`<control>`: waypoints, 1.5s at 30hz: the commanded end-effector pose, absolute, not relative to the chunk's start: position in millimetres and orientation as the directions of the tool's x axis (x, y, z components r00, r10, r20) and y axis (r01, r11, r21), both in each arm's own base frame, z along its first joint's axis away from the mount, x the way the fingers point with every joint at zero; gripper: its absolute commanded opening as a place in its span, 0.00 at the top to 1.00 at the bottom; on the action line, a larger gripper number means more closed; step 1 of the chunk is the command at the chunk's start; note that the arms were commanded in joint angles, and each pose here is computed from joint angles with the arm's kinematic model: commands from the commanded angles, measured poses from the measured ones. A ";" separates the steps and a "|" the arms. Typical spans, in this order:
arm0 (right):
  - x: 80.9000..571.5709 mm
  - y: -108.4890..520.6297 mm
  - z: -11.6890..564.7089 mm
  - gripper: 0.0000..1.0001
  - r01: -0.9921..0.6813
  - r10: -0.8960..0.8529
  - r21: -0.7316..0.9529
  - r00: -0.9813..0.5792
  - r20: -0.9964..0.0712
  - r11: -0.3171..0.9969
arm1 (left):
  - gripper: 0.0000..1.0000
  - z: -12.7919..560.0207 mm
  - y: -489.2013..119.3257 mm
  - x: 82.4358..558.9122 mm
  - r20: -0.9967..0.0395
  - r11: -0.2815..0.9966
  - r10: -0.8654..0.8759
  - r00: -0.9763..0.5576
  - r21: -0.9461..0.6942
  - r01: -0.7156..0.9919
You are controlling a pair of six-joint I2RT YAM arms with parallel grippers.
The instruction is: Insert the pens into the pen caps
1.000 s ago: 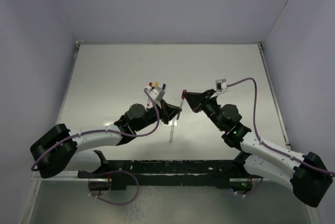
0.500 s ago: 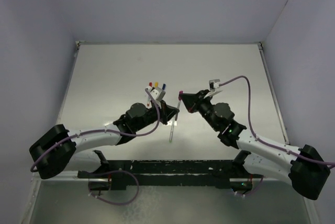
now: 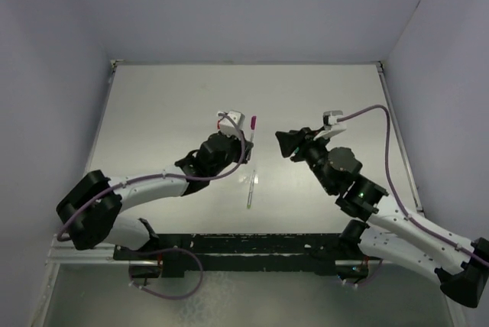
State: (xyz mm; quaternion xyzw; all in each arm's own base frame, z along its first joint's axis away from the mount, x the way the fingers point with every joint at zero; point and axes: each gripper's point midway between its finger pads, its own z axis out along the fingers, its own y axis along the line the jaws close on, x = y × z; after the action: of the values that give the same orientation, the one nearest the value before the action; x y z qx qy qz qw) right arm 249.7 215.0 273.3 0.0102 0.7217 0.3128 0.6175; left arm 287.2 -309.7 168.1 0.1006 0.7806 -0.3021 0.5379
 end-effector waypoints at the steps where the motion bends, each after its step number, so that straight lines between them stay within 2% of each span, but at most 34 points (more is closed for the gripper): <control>1: 254.7 170.2 294.0 0.48 -0.219 0.391 0.414 -0.143 -0.909 0.883 | 1.00 138.8 -301.3 307.7 -0.890 0.892 -0.062 -0.453 -0.253 0.376; 6: 253.8 127.7 270.0 0.45 0.023 0.370 0.372 -0.173 -0.913 0.928 | 1.00 107.6 -308.3 329.5 -0.851 0.926 0.061 -0.522 -0.147 0.348; 8: 251.7 119.2 262.6 0.45 0.072 0.370 0.363 -0.185 -0.910 0.929 | 1.00 95.3 -309.1 338.8 -0.829 0.938 0.112 -0.548 -0.093 0.333; 19: 244.4 108.7 242.6 0.45 0.115 0.380 0.363 -0.211 -0.900 0.925 | 0.98 65.1 -298.9 378.1 -0.754 0.969 0.166 -0.635 0.006 0.247; 24: 244.8 111.0 236.4 0.45 0.119 0.386 0.368 -0.223 -0.895 0.922 | 0.93 53.1 -295.1 378.5 -0.718 0.970 0.181 -0.672 0.017 0.243; 35: 247.5 117.8 230.9 0.45 0.117 0.392 0.375 -0.239 -0.888 0.920 | 0.89 27.0 -296.1 375.7 -0.665 0.966 0.214 -0.715 0.034 0.257; 39: 247.7 119.0 228.8 0.45 0.115 0.391 0.374 -0.244 -0.888 0.920 | 0.83 19.8 -295.5 375.8 -0.647 0.967 0.217 -0.731 0.042 0.251; 45: 248.3 119.7 228.0 0.45 0.113 0.387 0.370 -0.245 -0.889 0.922 | 0.65 23.5 -298.4 375.3 -0.646 0.968 0.206 -0.735 0.025 0.249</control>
State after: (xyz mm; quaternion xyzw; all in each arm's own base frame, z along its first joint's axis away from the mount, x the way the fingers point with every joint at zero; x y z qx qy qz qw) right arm 245.1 119.8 226.6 0.1459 0.7879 0.1116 0.5878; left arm 374.7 -295.7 21.6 0.1234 0.9276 -0.0273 0.3515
